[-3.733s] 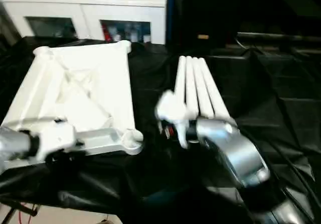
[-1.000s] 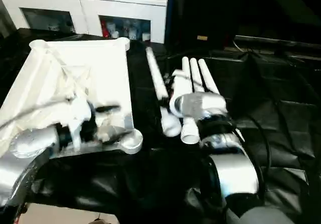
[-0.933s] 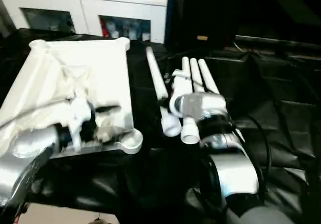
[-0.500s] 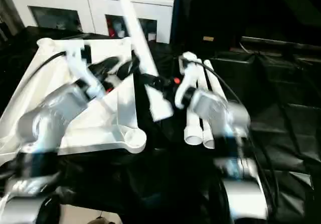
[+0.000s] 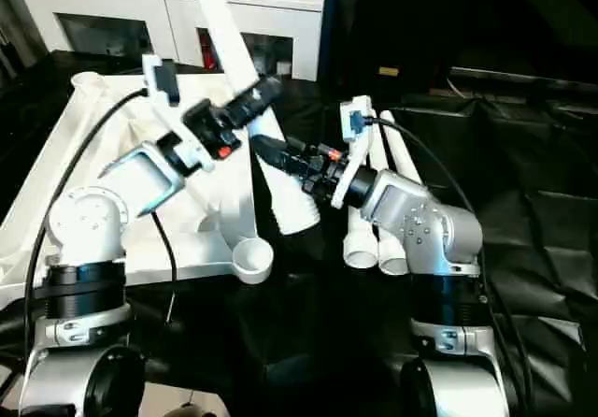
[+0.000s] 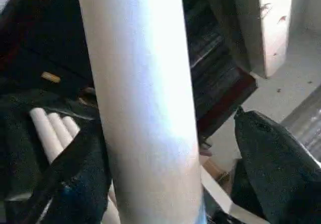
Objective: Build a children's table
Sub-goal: Pick table leg
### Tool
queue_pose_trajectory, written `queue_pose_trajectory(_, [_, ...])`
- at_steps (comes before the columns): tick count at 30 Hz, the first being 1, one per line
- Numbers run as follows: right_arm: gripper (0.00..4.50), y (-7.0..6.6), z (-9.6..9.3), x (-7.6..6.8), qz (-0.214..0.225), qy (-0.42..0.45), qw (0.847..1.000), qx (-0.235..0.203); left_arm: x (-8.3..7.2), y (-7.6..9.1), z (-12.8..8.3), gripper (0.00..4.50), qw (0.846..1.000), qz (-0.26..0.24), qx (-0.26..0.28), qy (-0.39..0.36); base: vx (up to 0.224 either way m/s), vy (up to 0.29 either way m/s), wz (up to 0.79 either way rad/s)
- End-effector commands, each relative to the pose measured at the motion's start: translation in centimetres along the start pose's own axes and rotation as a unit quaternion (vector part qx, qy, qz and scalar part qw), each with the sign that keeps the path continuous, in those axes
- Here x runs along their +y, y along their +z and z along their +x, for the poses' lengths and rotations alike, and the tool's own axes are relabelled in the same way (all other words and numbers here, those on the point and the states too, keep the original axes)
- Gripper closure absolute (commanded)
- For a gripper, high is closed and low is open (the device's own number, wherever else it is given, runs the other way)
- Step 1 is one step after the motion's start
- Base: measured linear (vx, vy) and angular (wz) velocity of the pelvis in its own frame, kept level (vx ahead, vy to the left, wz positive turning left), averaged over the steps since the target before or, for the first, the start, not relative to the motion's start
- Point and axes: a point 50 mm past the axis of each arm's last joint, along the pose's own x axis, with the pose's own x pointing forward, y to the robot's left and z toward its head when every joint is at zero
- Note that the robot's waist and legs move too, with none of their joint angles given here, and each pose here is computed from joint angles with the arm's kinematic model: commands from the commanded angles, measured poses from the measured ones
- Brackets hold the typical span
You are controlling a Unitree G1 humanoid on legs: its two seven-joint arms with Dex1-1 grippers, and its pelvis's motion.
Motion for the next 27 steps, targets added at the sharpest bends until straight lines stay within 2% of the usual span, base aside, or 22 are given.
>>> queue_pose_trajectory(1, [2.67, 0.1, 0.3, 0.2, -0.039, -0.019, 0.999, 0.006, -0.2, 0.3, 0.6, 1.01, 0.999, 0.013, 0.0, 0.034, 0.0, 0.0, 0.0])
queue_pose_trajectory(2, [2.67, 0.2, 1.0, 0.6, -0.073, -0.034, 0.997, 0.017, 0.2, 0.2, 0.9, 1.12, 0.997, 0.018, 0.002, 0.073, 0.0, 0.0, 0.0])
queue_pose_trajectory(7, [2.67, 0.0, 2.5, 1.2, -0.112, -0.067, 0.991, 0.029, 1.2, 0.0, 1.5, 1.52, 0.988, 0.03, -0.004, 0.152, 0.0, 0.0, 0.0])
queue_pose_trajectory(10, [2.67, 0.1, 3.3, 1.6, -0.123, -0.081, 0.989, 0.024, 2.1, 0.2, 1.5, 1.8, 0.978, 0.021, -0.024, 0.207, 0.0, 0.0, 0.0])
queue_pose_trajectory(14, [2.67, 0.2, 3.7, 1.8, -0.125, -0.088, 0.988, 0.015, 2.5, 0.3, 1.3, 2.1, 0.972, 0.014, -0.033, 0.232, 0.0, 0.0, 0.0])
queue_pose_trajectory(19, [2.67, 0.1, 4.0, 2.1, -0.134, -0.089, 0.987, 0.016, 2.3, 0.3, 1.3, 2.47, 0.975, 0.004, -0.037, 0.221, 0.0, 0.0, 0.0])
queue_pose_trajectory(22, [2.67, 0.1, 4.0, 2.3, -0.139, -0.083, 0.987, 0.017, 1.9, 0.1, 1.3, 2.53, 0.979, 0.005, -0.03, 0.203, 0.0, 0.0, 0.0])
queue_pose_trajectory(23, [2.11, 0.2, 3.9, 2.4, -0.136, -0.078, 0.988, 0.015, 1.7, -0.1, 1.3, 2.56, 0.982, 0.017, -0.02, 0.188, 0.0, 0.0, 0.0])
queue_pose_trajectory(24, [2.11, 0.2, 3.8, 2.5, -0.127, -0.074, 0.989, 0.013, 1.5, -0.2, 1.3, 2.56, 0.985, 0.029, -0.012, 0.171, 0.0, 0.0, 0.0])
queue_pose_trajectory(25, [1.97, 0.2, 3.5, 2.6, -0.1, -0.062, 0.993, 0.01, 1.0, -0.4, 1.3, 2.57, 0.99, 0.045, -0.004, 0.135, 0.0, 0.0, 0.0])
queue_pose_trajectory(27, [1.8, 0.1, 3.1, 2.6, -0.083, -0.044, 0.995, 0.016, 0.4, -0.6, 1.1, 2.6, 0.994, 0.058, 0.008, 0.09, 0.0, 0.0, 0.0])
